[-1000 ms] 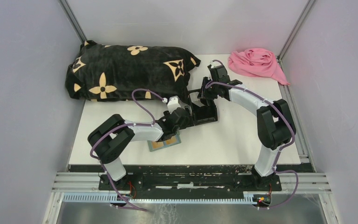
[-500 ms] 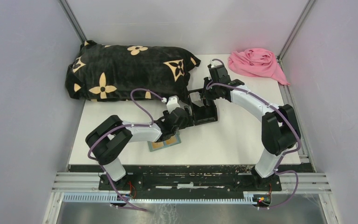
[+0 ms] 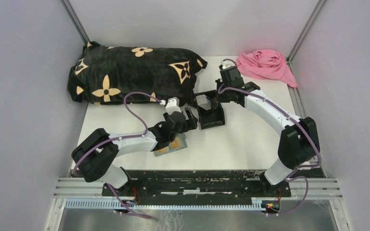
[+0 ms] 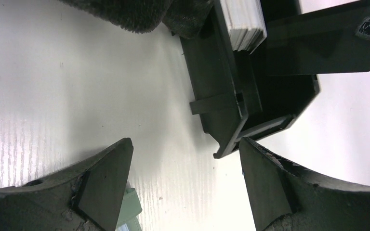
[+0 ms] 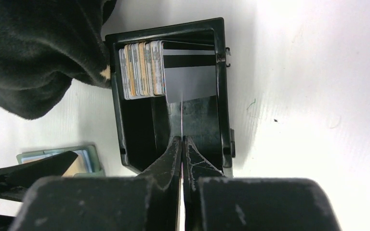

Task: Put the credit cards into the card holder
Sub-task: Pick up the credit card from the storage box.

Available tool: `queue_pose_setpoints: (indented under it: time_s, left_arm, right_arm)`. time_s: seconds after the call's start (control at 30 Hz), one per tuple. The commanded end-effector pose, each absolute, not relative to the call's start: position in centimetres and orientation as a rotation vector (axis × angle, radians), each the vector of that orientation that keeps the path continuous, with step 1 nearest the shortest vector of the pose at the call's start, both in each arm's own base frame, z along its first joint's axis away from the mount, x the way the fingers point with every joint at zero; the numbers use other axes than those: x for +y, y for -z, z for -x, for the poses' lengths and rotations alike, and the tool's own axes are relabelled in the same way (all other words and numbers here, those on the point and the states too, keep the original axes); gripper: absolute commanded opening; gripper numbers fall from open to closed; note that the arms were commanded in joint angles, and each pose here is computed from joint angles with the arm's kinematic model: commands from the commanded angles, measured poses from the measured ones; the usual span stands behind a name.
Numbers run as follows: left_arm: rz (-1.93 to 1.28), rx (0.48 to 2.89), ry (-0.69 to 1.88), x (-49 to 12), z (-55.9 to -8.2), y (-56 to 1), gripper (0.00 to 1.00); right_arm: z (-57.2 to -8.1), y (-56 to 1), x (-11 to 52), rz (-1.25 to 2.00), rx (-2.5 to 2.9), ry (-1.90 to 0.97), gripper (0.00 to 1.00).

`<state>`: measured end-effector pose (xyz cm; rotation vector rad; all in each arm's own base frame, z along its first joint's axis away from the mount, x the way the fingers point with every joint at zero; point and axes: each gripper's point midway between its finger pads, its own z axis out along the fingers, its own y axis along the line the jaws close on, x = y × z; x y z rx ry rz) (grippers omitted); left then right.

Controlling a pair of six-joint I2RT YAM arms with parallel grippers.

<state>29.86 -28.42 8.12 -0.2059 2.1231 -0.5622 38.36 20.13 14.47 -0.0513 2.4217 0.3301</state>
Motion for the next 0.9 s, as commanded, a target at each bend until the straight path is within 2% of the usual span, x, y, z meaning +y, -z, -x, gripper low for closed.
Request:
queue_pose_setpoints:
  time_s: [0.0,0.4,0.6,0.87]
  left_arm:
    - [0.181,2.015,0.666,-28.5,-29.7,-11.9,0.88]
    - [0.008,1.965,0.845,-29.2,-26.6,-15.3,0.89]
    - [-0.162,1.893,0.987,-30.2,-24.2,-17.3,0.83]
    - [-0.376,1.828,1.149,-31.2,-20.5,-17.9,0.82]
  right_arm:
    - [-37.2,-17.7,19.2,0.074,2.339,-0.323,0.01]
    - [-28.6,-19.9,21.2,0.283,2.294,-0.566,0.01]
    - [-23.0,-19.5,22.8,0.422,2.316,-0.743,0.01]
    - [-18.3,-20.3,24.0,0.506,2.32,-0.984,0.01]
